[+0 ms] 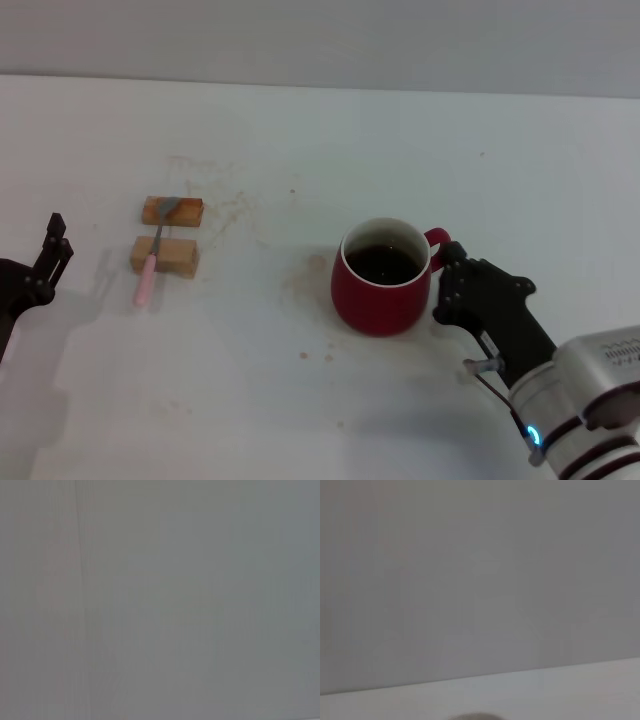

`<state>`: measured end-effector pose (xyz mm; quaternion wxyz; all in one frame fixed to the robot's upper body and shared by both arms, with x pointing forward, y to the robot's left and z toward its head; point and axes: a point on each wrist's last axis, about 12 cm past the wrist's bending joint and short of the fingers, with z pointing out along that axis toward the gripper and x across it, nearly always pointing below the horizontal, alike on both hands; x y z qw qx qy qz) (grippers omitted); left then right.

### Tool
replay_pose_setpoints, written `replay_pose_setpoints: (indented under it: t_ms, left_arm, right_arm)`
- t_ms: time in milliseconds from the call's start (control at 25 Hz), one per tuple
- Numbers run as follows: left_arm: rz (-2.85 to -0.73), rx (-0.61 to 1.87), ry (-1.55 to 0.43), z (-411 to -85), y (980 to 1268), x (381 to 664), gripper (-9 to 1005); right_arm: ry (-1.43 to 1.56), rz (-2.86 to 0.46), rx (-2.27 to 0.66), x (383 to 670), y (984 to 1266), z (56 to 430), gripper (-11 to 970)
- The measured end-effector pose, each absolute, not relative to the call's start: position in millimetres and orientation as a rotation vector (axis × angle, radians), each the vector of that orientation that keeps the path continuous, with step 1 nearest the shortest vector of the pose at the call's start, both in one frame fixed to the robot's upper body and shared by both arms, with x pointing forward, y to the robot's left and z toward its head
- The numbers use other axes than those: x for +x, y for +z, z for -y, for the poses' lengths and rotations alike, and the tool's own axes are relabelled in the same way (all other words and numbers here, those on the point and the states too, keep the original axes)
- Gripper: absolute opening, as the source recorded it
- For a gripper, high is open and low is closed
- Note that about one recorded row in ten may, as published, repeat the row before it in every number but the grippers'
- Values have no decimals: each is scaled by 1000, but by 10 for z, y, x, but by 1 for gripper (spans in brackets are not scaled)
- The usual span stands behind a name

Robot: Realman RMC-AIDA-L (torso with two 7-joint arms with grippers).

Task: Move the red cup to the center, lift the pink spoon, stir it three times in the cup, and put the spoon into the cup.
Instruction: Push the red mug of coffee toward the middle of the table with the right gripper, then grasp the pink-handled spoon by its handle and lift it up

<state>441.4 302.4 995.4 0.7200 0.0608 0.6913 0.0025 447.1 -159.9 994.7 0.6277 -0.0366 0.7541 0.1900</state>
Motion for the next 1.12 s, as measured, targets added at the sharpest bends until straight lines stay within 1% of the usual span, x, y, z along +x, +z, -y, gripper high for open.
replay_pose_setpoints:
  t_ms: [280, 480, 640, 840, 1120]
  left_arm:
    - [-1531, 136, 5, -3024, 9950, 4409, 803]
    - [-1544, 165, -21, -2964, 9925, 4389, 803]
    - [-1546, 182, -53, -2901, 9916, 4369, 803]
    - [-1553, 183, -144, -2829, 9894, 4285, 803]
    - [-1576, 233, -200, -2734, 9849, 4218, 803]
  right_arm:
    - [369, -1719, -20, 4409, 9907, 1762, 0]
    - [311, -1681, 31, 4327, 9904, 1906, 0]
    - [256, -1662, 71, 4280, 9893, 2031, 1]
    - [177, -1622, 90, 4177, 9886, 2209, 1]
    - [84, -1526, 116, 4071, 9948, 2412, 1]
